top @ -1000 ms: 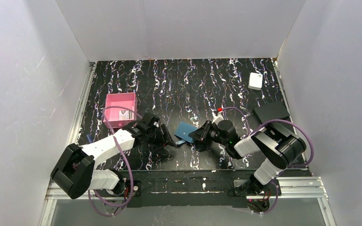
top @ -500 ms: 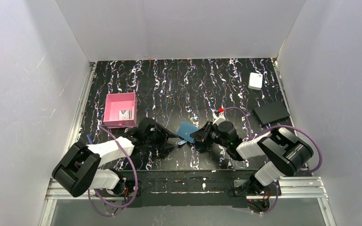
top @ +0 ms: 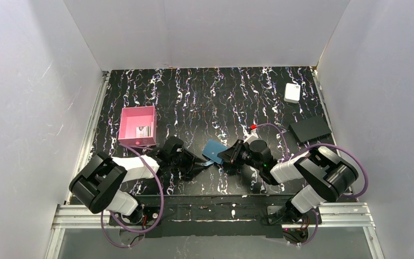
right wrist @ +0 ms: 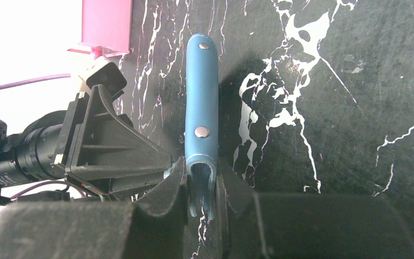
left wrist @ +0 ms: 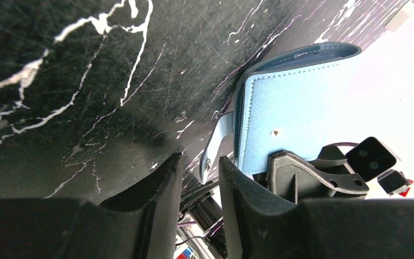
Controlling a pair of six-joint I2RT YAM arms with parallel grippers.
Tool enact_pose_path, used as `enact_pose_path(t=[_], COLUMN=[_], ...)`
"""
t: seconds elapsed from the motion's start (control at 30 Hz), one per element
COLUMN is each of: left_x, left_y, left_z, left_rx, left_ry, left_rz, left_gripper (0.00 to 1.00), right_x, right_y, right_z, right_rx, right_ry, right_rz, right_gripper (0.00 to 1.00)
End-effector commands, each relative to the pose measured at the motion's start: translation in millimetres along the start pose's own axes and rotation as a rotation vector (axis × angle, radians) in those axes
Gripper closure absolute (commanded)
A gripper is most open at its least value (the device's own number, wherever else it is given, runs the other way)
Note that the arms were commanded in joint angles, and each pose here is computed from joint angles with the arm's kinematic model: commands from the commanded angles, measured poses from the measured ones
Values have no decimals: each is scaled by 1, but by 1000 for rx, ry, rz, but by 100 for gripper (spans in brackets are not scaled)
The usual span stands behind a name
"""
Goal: Put the credit cards into the card holder
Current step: Close the card holder at the center of the board.
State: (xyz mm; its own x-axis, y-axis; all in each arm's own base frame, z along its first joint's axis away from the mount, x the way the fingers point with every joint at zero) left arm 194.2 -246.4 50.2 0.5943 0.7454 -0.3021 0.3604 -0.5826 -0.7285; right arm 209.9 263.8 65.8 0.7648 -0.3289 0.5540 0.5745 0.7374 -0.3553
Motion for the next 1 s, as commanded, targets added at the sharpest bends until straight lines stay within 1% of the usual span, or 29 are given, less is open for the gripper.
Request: enact_pose_path(t=[0.0, 0.17, 0.3, 0.4, 0.47, 0.53, 0.7, 0.9, 0.97], left_x=[-3, -3, -4, -5, -6, -7, -9, -9, -10], left_y=[1, 2, 0, -4, -6, -8, -13, -6, -5], left_z=[1, -1, -3, -6, -7, -8, -6, -1, -1], left_rx=[-2, -9, -23, -42, -51, -61, -73, -37, -35], left_ry=[0, 10, 18, 26, 27, 29, 25, 18, 21], left_rz=[-1, -9, -8, -12, -11, -9, -10, 1, 3], left_gripper=[73, 84, 90, 89, 84, 83, 84, 86, 84], right_x=[6, 5, 4, 4, 3, 3, 3, 3, 3], right_y=[1, 0, 0, 1, 0, 1, 1, 1, 1], right_z=[5, 4, 4, 3, 3, 3, 4, 5, 5], right_rx=[18, 9, 7, 2, 3, 2, 5, 11, 10], right_ry=[1, 3, 3, 1, 2, 2, 0, 3, 3], right_rz=[-43, -41, -41, -39, -39, -39, -38, -35, -38], right_gripper=[99, 99, 99, 99, 99, 99, 99, 99, 99])
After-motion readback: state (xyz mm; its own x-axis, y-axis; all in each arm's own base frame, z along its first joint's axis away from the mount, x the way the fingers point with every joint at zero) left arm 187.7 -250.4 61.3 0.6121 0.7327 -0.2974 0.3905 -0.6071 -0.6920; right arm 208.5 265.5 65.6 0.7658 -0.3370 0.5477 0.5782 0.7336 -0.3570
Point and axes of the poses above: each gripper's point midway between its finger pads, its own y axis out along the fingers, its own z axis along the line the jaws close on, x = y × z, the point moved 3 cm from there along -y, back along the fingers, and after that the axes turned 6 degrees about -y, right-handed, at the moved point
